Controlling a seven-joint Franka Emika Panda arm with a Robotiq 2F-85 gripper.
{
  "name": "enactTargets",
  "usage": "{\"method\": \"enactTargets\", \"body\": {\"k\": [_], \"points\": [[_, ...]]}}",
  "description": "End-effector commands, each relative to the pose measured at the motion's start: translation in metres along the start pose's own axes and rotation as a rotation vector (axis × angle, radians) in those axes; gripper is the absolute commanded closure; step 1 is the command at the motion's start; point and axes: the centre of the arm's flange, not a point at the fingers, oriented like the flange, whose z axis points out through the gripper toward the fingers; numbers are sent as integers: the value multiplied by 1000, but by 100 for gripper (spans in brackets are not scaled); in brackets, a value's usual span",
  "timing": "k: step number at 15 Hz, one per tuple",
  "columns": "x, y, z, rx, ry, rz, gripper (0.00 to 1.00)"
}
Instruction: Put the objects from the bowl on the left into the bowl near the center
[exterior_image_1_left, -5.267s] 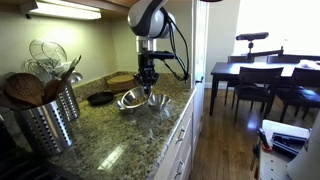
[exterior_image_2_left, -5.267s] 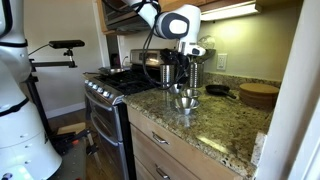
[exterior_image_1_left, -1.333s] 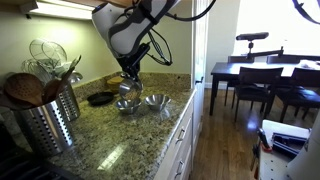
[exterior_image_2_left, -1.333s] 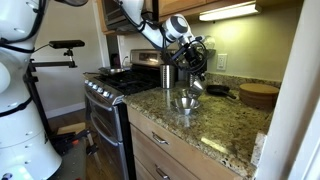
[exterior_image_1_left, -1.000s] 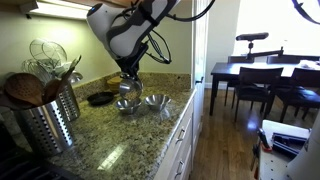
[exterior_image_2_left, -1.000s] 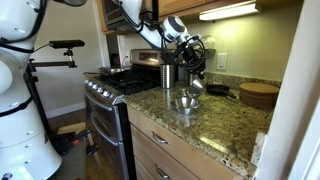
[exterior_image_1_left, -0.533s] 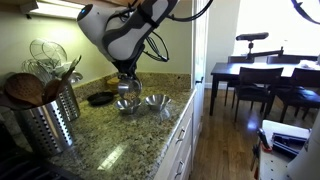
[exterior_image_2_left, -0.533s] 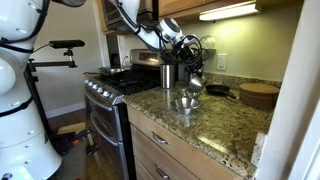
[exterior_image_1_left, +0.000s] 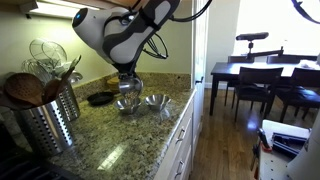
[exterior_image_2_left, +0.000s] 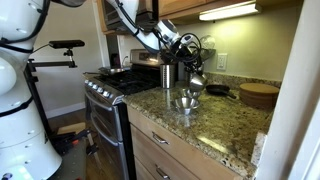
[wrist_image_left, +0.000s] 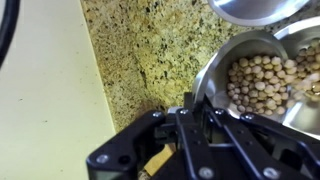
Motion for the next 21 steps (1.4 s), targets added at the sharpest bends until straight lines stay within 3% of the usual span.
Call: {"method": "enactTargets", "body": {"k": [1, 21], "points": [[-11, 0, -7, -70, 3, 5, 92], [-22, -33, -28, -204, 57, -68, 92]]}}
